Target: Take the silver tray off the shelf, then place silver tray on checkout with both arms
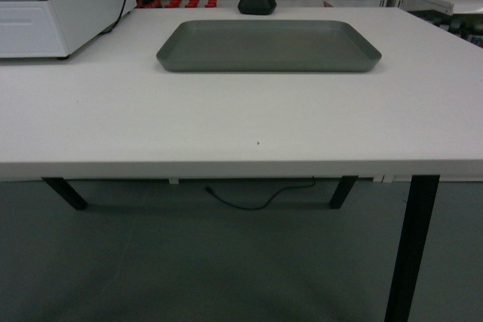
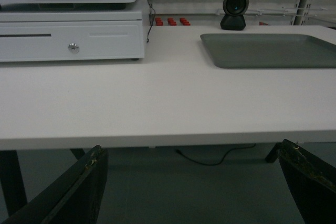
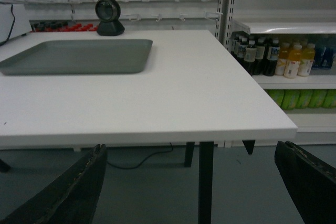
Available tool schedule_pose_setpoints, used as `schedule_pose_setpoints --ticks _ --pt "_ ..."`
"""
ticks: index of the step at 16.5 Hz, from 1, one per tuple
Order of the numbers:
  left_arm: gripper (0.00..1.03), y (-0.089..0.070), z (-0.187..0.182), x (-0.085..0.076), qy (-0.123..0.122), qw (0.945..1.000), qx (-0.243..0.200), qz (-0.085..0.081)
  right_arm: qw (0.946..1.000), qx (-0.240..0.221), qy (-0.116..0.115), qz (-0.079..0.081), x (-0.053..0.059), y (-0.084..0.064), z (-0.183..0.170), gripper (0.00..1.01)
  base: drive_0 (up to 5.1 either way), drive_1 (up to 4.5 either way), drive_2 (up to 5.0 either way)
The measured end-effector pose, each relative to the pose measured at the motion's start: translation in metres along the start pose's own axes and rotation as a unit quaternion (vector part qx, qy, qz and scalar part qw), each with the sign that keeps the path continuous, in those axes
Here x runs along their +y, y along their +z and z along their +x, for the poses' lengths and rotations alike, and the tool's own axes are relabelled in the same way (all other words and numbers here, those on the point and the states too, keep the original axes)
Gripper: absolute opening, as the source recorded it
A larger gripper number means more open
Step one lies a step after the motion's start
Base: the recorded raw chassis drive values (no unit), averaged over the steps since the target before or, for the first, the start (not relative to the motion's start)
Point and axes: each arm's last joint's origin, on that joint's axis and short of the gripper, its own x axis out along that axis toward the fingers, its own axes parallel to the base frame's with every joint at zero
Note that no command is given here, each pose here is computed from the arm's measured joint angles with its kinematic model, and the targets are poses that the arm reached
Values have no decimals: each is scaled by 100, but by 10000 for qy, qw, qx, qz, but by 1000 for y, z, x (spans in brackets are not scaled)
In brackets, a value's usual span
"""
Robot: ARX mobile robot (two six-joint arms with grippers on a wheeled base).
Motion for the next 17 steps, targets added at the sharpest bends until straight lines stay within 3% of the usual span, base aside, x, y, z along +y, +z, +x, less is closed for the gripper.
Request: schedule_pose_setpoints --ticks 3,17 --pt "98 0 0 0 -2 10000 10 0 10000 38 0 0 0 -1 0 98 1 -406 409" --pt "98 0 0 0 -2 10000 15 0 10000 48 -4 2 0 -1 0 98 0 0 0"
